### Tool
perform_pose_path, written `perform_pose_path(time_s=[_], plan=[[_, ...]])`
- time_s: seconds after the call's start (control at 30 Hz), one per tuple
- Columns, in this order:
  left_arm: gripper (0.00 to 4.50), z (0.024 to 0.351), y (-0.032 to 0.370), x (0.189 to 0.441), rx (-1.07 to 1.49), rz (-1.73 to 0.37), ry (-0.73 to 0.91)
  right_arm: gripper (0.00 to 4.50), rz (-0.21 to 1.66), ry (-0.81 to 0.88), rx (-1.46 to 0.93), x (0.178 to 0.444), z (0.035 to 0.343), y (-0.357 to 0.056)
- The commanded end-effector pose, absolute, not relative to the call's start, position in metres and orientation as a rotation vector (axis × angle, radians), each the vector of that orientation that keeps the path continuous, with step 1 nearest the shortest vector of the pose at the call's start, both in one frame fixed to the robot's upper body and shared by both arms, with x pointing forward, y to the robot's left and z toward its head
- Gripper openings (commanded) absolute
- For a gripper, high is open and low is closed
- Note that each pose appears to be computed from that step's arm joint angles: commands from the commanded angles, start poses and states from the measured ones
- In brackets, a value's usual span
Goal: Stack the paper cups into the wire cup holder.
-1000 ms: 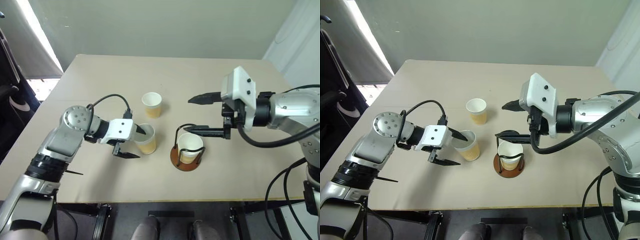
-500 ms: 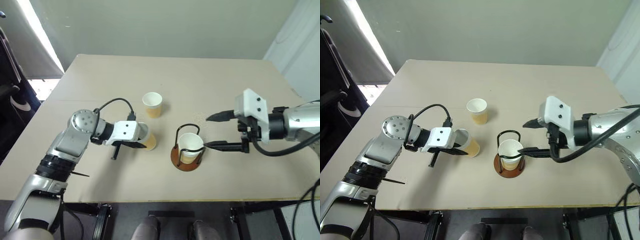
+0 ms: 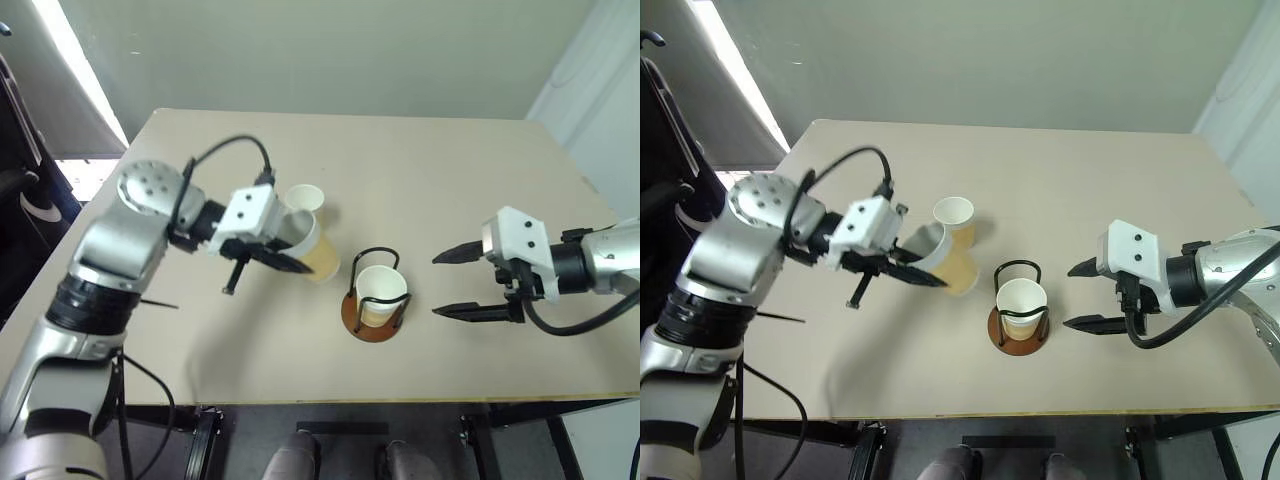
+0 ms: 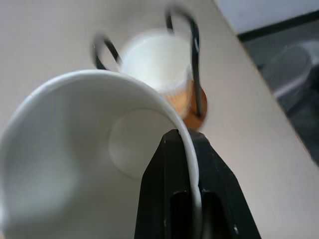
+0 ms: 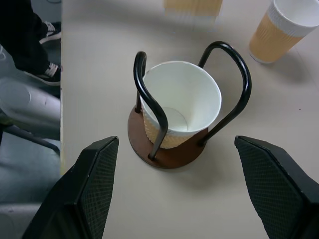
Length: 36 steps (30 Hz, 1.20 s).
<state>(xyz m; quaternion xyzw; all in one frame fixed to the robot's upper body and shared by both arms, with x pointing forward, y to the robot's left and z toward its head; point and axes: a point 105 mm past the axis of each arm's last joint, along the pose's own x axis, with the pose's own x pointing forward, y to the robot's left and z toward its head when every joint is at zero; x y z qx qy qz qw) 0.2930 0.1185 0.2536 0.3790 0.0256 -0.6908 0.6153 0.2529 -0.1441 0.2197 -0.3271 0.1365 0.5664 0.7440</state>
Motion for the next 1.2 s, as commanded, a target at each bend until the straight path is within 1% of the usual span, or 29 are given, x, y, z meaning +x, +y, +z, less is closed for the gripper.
perform_pose_path(time_s=[0.03,0.2,0.43,0.57,0.73,0.83,1.2], plan=[[0.02,0.272,0.113,0.281,0.910,-1.659,0.014,3.79,1.240,0.278,-0.756,0.253,0.225,-0.145],[0.02,0.286,0.096,0.275,0.937,-1.743,-0.033,3.79,1.243,0.284,-0.767,0.255,0.224,-0.147],[0.02,0.283,0.070,0.268,1.041,-1.855,-0.067,3.79,1.235,0.293,-0.778,0.256,0.224,-0.151],[0.02,0.279,0.059,0.273,1.108,-1.888,-0.068,3.79,1.227,0.291,-0.781,0.257,0.224,-0.151],[0.02,0.270,0.048,0.294,1.230,-1.875,-0.068,3.79,1.215,0.292,-0.782,0.256,0.225,-0.152],[0.02,0.268,0.042,0.299,1.259,-1.884,-0.082,3.79,1.210,0.291,-0.781,0.256,0.225,-0.152],[0.02,0.269,0.026,0.288,1.243,-1.977,-0.130,3.79,1.213,0.299,-0.784,0.249,0.229,-0.152]])
